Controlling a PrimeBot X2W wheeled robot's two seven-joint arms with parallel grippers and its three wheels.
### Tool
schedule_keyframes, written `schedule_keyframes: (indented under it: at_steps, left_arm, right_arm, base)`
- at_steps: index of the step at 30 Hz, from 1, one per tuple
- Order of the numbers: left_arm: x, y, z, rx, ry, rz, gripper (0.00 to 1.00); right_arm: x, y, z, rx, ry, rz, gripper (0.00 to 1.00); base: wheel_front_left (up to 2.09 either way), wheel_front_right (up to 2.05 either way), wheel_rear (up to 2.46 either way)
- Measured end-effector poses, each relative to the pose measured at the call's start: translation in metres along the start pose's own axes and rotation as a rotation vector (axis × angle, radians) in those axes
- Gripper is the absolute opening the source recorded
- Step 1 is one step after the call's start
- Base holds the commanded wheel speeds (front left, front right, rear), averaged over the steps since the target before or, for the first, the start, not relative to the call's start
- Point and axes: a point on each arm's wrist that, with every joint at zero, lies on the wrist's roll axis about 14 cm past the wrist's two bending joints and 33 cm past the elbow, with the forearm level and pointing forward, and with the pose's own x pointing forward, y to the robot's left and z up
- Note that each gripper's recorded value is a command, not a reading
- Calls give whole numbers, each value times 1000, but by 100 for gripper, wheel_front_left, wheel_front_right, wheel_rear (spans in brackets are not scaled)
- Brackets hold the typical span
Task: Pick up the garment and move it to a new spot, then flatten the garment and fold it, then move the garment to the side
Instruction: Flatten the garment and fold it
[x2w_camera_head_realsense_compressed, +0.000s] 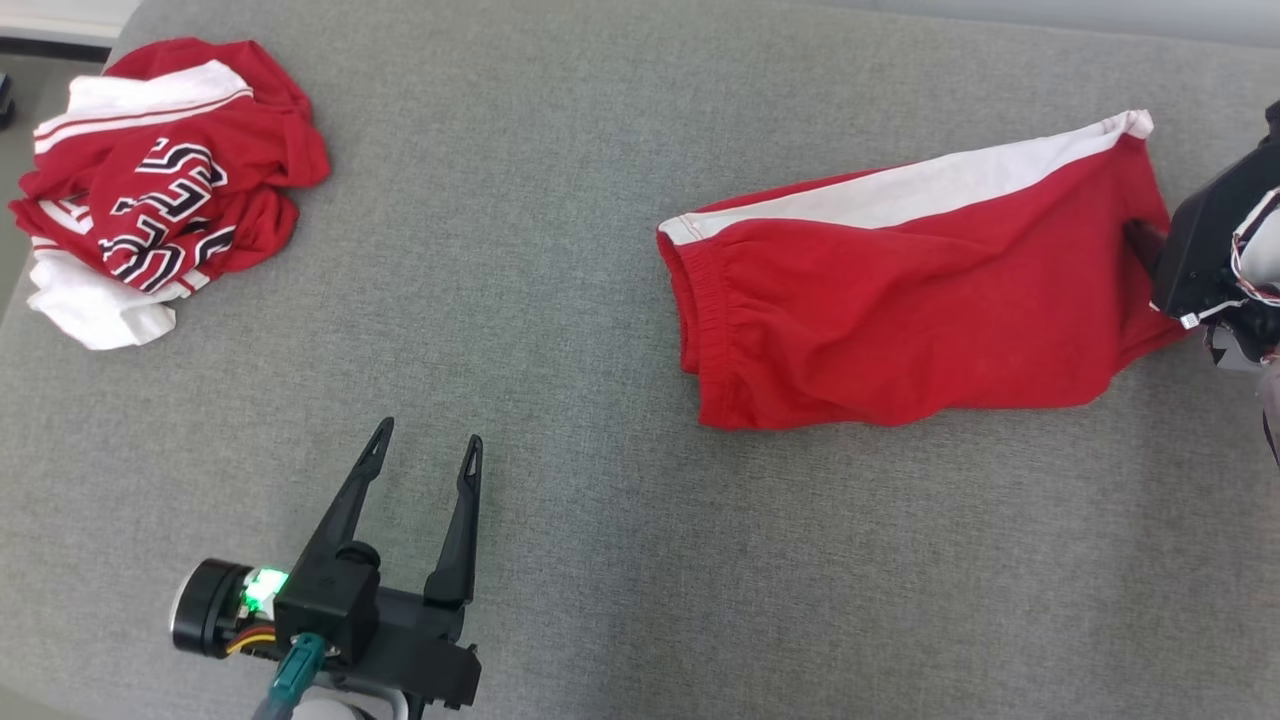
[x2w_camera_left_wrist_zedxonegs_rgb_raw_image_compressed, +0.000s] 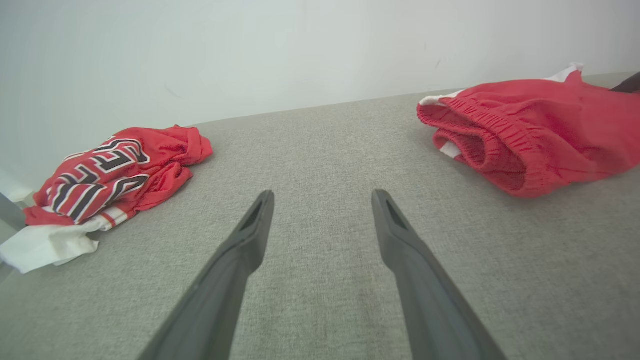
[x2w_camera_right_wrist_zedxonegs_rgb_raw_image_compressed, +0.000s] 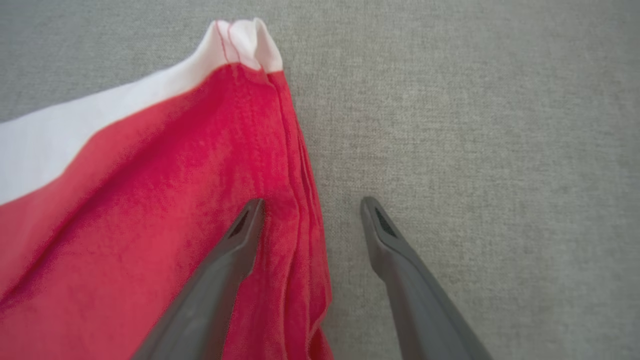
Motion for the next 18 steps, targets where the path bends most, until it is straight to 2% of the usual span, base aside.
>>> schedule_keyframes:
  at_steps: [7,8,9,10,11,18]
  left_arm:
    - [-8,13,-9,-14,26,50,100]
    - [-8,13,-8,-18,25,53,100]
    - [-8,12,-8,-23,24,51,100]
    - [-8,11,-8,-29,23,48,100]
    - [-8,9,-9,-35,24,47,100]
    - [-11,-2,-10,-67,26,19,100]
  right_arm:
    - [13,17,-13,19,75,24,100]
    - [13,21,-15,18,88,31,94]
    - [12,24,-17,13,98,36,31]
    - [11,27,-17,4,99,41,21]
    - [10,27,-18,-1,100,42,0]
    - [-5,9,-20,-28,67,5,0]
  base:
    - [0,0,0]
    - [0,0,0]
    - [0,0,0]
    - [0,0,0]
    - [0,0,0]
    - [0,0,0]
